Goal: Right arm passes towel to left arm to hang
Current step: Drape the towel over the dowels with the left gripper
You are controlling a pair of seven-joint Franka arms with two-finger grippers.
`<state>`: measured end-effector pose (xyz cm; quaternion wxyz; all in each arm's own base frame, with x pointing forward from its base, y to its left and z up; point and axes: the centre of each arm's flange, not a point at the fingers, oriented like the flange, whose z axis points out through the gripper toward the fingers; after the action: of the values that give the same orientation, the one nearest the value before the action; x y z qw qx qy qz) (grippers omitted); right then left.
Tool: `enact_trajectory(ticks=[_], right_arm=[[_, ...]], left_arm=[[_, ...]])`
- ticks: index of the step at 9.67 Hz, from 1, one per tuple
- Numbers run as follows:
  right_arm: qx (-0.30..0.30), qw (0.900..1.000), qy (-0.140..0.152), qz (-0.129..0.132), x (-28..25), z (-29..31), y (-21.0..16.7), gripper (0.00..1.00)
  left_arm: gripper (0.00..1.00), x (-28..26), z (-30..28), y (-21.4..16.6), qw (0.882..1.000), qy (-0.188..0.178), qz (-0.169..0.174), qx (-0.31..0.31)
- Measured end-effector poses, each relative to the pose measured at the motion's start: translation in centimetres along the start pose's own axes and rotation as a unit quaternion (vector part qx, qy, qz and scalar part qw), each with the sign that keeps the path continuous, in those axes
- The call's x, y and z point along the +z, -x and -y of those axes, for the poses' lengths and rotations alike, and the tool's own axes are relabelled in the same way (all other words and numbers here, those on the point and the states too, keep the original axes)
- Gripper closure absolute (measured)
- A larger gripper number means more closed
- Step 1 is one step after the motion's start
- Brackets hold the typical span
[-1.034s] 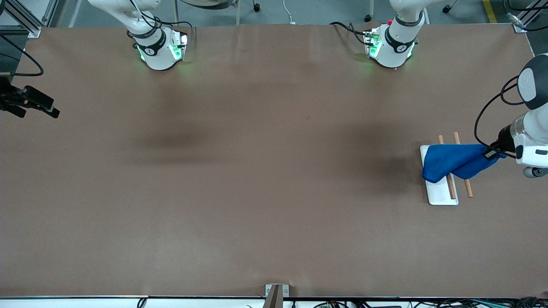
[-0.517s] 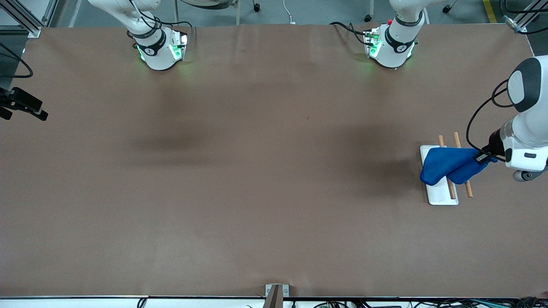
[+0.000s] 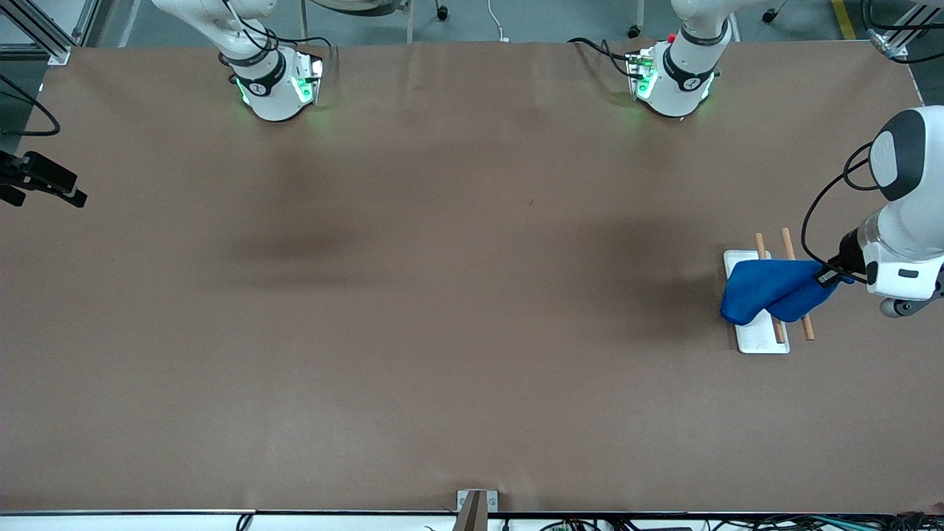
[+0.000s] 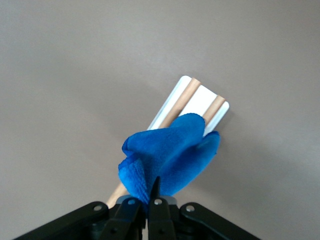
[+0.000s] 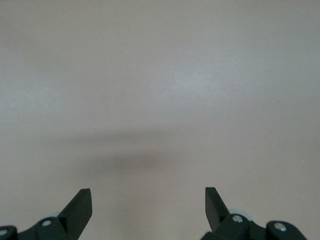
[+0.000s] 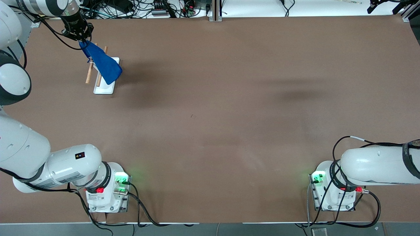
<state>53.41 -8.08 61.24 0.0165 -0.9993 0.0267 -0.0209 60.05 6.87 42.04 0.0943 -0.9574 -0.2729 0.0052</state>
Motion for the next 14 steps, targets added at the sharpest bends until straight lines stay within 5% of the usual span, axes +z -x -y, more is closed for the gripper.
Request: enact_trajectory(ticks=[14], right_arm=[[0.001,1.000,0.000,0.002,0.5,-0.1,-0.3,0.00]], left_arm=[[0.94,8.4,10.1,-3.1,0.997,-0.006,0.067,0.031]])
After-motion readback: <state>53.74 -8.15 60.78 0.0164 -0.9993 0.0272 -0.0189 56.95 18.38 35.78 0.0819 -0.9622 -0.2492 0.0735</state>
